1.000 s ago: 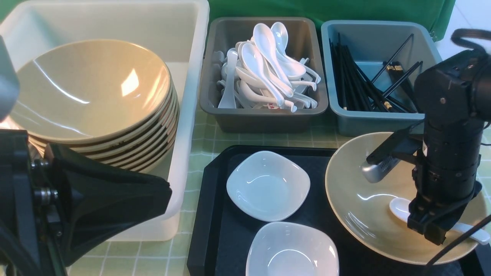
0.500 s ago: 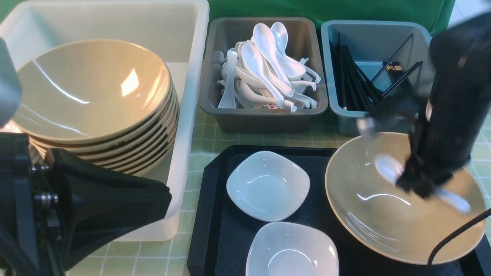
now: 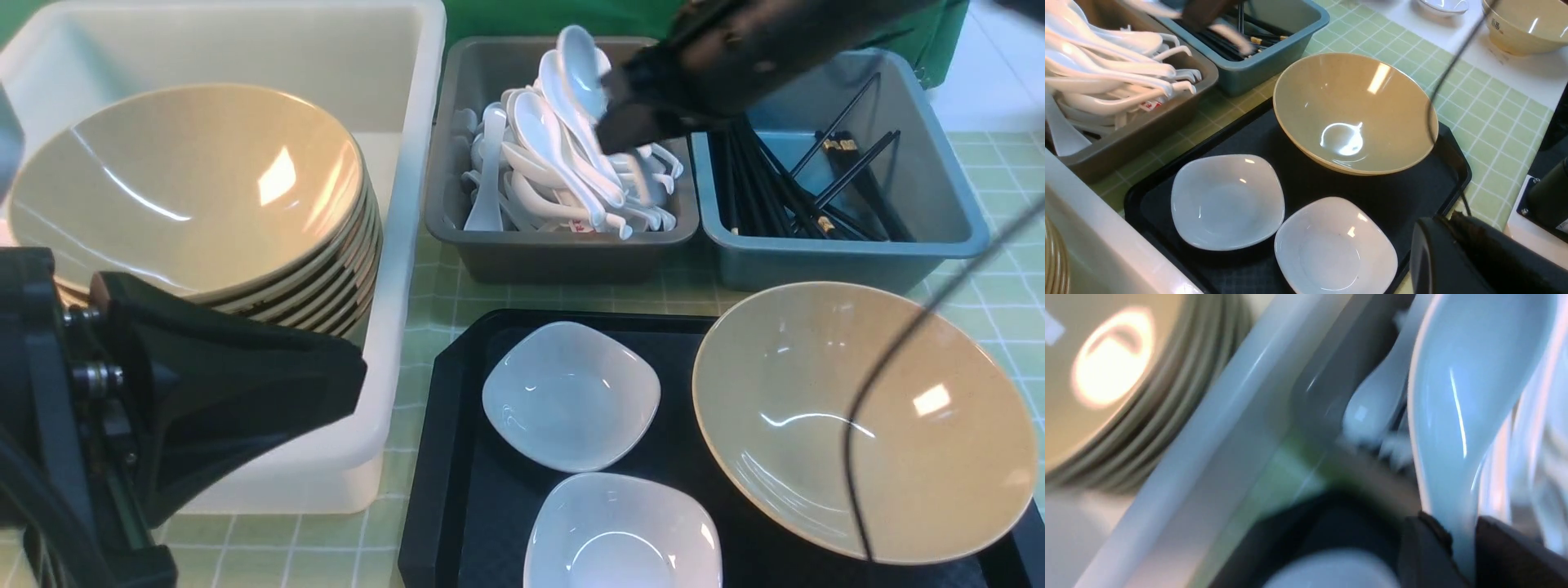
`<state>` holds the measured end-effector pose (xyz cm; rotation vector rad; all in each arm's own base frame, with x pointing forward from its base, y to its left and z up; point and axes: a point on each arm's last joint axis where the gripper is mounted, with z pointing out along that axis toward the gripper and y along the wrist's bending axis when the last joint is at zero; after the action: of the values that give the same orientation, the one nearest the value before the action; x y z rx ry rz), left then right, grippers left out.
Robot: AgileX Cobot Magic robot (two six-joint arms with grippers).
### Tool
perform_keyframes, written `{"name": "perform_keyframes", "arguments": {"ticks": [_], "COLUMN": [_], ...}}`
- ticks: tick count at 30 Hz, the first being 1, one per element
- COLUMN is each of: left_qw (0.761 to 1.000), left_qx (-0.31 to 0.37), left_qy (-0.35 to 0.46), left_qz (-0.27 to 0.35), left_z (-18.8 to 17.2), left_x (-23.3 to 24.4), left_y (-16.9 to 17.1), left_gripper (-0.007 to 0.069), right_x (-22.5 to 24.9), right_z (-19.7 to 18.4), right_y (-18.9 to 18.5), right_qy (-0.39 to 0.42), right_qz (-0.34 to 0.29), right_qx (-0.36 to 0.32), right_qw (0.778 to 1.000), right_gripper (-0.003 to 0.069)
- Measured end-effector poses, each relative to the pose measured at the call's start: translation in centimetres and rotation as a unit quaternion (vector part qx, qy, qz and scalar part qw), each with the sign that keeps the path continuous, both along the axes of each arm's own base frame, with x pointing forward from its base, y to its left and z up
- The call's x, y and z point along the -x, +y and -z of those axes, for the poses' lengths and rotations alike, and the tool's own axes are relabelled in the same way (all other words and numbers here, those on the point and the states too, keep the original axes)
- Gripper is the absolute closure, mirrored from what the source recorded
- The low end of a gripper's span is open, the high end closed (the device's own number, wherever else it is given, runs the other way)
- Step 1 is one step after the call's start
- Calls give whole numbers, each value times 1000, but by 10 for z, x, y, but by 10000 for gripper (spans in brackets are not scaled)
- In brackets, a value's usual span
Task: On green table put chopsticks spoon bowls plates into blue grey white boxes.
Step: 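Place the white spoon into the bin of spoons with the right gripper, then grasp the large bowl on the tray by its rim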
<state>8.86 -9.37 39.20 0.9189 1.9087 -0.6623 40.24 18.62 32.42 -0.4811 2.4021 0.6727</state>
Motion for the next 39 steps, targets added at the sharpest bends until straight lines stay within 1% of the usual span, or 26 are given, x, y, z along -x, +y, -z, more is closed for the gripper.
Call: {"name": "perform_keyframes", "arguments": {"ticks": [4,6,7,8,10,11,13,14,15,18,19,20,21,22,24,25,26,27,29,31,32,33,34,35,37,39], "left_qw": [1000,1000,1000,1000,999,999,999,998,998,995,994,991,989,989,983,982,979,979,975,972,972,970,970,968,966,963], "left_qx": [-4,-5,-6,-5,-3,-3,-4,-5,-7,-9,-12,-19,-28,-30,-55,-58,-63,-63,-54,-45,-47,-42,-42,-42,-49,-53], "left_qy": [8,13,20,23,35,36,51,55,62,92,95,113,127,130,161,166,188,187,214,231,230,239,237,238,239,247], "left_qz": [0,-1,-4,-4,-11,-11,-15,-17,-21,-46,-48,-63,-68,-69,-63,-61,-50,-50,-27,-3,0,26,31,60,88,98], "left_z": [3,5,7,7,9,9,12,13,15,20,21,25,29,30,41,43,50,51,59,65,66,68,68,67,67,69], "left_x": [-3,-5,-7,-9,-12,-13,-17,-19,-21,-28,-29,-35,-38,-39,-49,-50,-56,-57,-66,-73,-74,-79,-79,-83,-86,-91], "left_y": [-2,-3,-4,-5,-7,-7,-10,-11,-12,-13,-13,-15,-16,-17,-23,-25,-31,-32,-43,-53,-54,-66,-67,-82,-99,-114], "left_gripper": [627,627,627,627,627,627,627,627,627,625,625,624,624,623,619,617,592,587,546,502,502,449,442,386,302,244], "right_x": [-47,-54,-65,-68,-74,-74,-73,-71,-68,-54,-53,-39,-29,-26,5,13,33,38,71,91,94,113,118,141,171,198], "right_z": [39,45,51,55,60,60,58,56,50,23,19,-6,-24,-27,-68,-78,-96,-101,-129,-151,-153,-171,-175,-188,-198,-199], "right_y": [14,16,19,20,22,23,21,20,17,5,5,-3,-9,-10,-20,-22,-28,-29,-39,-47,-47,-54,-56,-63,-73,-82], "right_qy": [-17,-21,-33,-33,-35,-35,-28,-24,-18,-17,-20,-32,-39,-37,-46,-51,-48,-52,-58,-91,-94,-119,-125,-146,-164,-173], "right_qz": [36,41,47,48,49,49,44,41,36,20,20,11,5,2,-18,-22,-38,-41,-61,-61,-61,-60,-59,-59,-59,-64], "right_qx": [-15,-17,-21,-21,-23,-23,-21,-20,-17,5,4,19,26,30,37,37,44,44,54,49,49,43,41,37,33,36], "right_qw": [999,999,998,998,998,998,998,999,999,1000,1000,999,999,999,998,998,997,997,995,993,992,990,990,987,984,982], "right_gripper": [504,490,452,426,350,342,236,224,190,168,167,166,165,165,164,164,164,164,164,164,164,164,164,164,164,164]}}
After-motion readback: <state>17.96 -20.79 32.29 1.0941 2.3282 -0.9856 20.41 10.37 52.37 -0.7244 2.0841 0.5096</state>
